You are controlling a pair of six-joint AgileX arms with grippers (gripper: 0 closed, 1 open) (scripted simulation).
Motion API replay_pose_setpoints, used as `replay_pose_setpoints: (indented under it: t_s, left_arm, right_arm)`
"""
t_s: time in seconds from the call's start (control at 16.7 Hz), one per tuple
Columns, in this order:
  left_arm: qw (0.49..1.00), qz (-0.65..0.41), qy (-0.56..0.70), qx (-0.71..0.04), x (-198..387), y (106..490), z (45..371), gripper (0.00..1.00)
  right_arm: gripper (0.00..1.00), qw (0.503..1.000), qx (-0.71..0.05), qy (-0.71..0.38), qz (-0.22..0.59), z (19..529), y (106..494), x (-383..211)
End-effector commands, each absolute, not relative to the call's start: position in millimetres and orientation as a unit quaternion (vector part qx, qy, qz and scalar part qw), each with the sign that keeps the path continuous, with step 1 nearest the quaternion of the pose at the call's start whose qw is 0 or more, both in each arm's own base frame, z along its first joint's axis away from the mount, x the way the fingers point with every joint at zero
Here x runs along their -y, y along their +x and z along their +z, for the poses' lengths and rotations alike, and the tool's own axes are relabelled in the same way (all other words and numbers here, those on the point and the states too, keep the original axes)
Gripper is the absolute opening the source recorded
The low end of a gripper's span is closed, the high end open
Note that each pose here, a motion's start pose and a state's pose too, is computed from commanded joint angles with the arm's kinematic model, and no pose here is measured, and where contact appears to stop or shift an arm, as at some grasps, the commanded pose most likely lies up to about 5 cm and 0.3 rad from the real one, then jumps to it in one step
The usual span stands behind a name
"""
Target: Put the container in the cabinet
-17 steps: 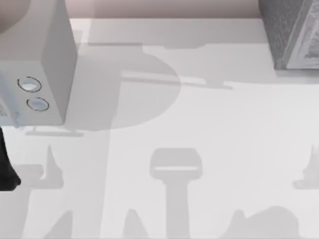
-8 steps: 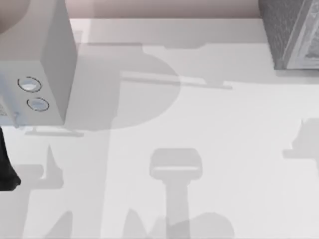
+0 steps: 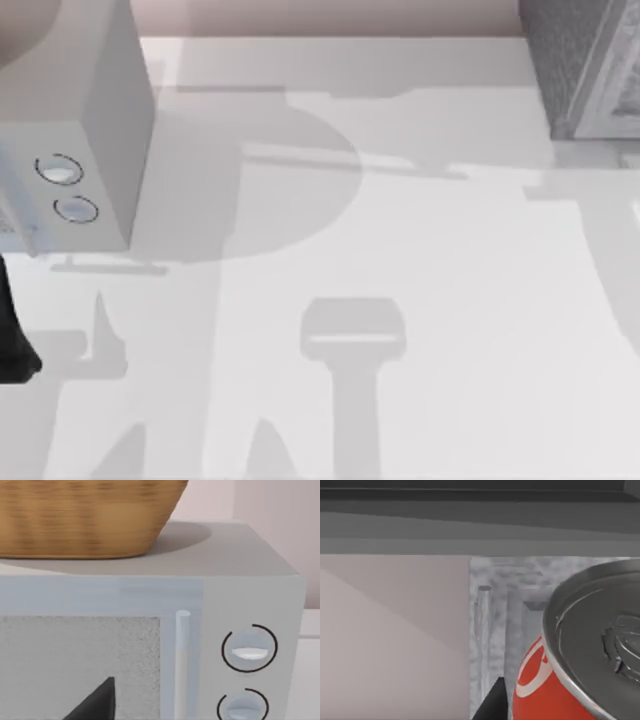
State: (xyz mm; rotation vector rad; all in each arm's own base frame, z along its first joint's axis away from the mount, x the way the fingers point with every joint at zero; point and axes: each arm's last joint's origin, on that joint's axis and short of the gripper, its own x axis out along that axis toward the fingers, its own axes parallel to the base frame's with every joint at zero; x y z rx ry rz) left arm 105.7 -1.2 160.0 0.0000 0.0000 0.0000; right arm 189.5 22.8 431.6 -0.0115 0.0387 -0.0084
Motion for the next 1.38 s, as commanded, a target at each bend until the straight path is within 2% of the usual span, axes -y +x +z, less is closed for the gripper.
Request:
replay_pose_setpoints:
  t_s: [0.42, 0.96, 1.38]
  left_arm:
    - [1.0, 0.0, 0.0, 0.0, 1, 106, 160, 1.0]
    - [1.0, 0.0, 0.0, 0.0, 1, 106, 160, 1.0]
    - [1.0, 0.0, 0.0, 0.0, 1, 106, 160, 1.0]
  right_arm:
    - [0.0, 1.0, -0.003, -0.001, -0.001, 503, 248, -44]
    - [0.0, 1.0, 0.0, 0.002, 0.0, 511, 258, -47]
    - [0.0, 1.0, 0.0, 0.0, -0.003, 535, 313, -50]
